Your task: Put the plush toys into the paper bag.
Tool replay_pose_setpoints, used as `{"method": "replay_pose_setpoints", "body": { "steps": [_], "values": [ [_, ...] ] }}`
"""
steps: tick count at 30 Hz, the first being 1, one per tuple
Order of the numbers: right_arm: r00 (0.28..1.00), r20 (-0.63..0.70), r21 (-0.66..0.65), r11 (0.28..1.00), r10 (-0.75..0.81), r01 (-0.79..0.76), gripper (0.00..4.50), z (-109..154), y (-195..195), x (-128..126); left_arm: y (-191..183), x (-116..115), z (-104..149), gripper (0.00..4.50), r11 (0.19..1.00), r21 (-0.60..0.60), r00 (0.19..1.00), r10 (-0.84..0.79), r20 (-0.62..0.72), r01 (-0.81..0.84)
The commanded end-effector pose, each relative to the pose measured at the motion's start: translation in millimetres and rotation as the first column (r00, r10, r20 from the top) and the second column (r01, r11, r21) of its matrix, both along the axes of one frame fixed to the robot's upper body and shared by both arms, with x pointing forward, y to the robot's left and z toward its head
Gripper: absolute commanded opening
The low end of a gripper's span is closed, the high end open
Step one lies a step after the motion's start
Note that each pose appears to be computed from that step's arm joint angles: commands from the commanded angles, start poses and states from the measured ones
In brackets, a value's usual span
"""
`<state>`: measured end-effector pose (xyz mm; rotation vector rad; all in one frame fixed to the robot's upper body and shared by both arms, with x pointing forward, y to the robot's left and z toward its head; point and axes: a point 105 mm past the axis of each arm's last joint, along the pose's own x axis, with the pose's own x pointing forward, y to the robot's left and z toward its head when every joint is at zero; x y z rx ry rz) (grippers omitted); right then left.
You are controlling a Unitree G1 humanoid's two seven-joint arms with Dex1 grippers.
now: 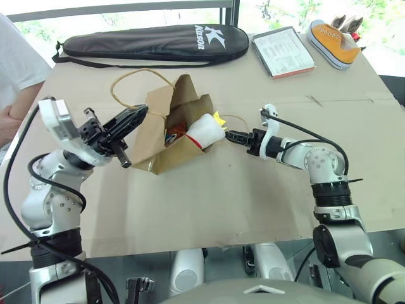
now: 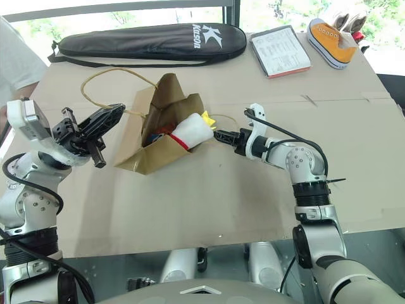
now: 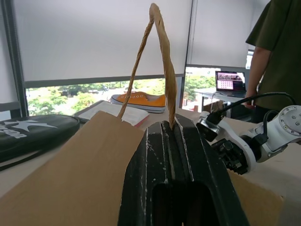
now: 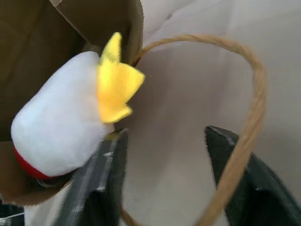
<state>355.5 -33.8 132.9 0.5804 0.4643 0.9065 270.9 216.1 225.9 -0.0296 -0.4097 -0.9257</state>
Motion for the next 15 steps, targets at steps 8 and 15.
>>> {"method": "replay_pose_setpoints", "body": {
  "steps": [8,15],
  "values": [
    [0.958,0.268,0.257,0.951,0.100,-0.172,0.05,81.6,-3.4,-30.3,-0.2,-8.7,14.9,0.00,1.000,-0.002,0.998,0.030,0.055,-0.030],
    [0.880,0.464,0.309,0.912,0.103,-0.270,0.05,151.0,-10.2,-68.8,-2.1,14.7,30.0,0.00,1.000,-0.027,0.998,0.012,0.069,-0.010]
  ]
}}
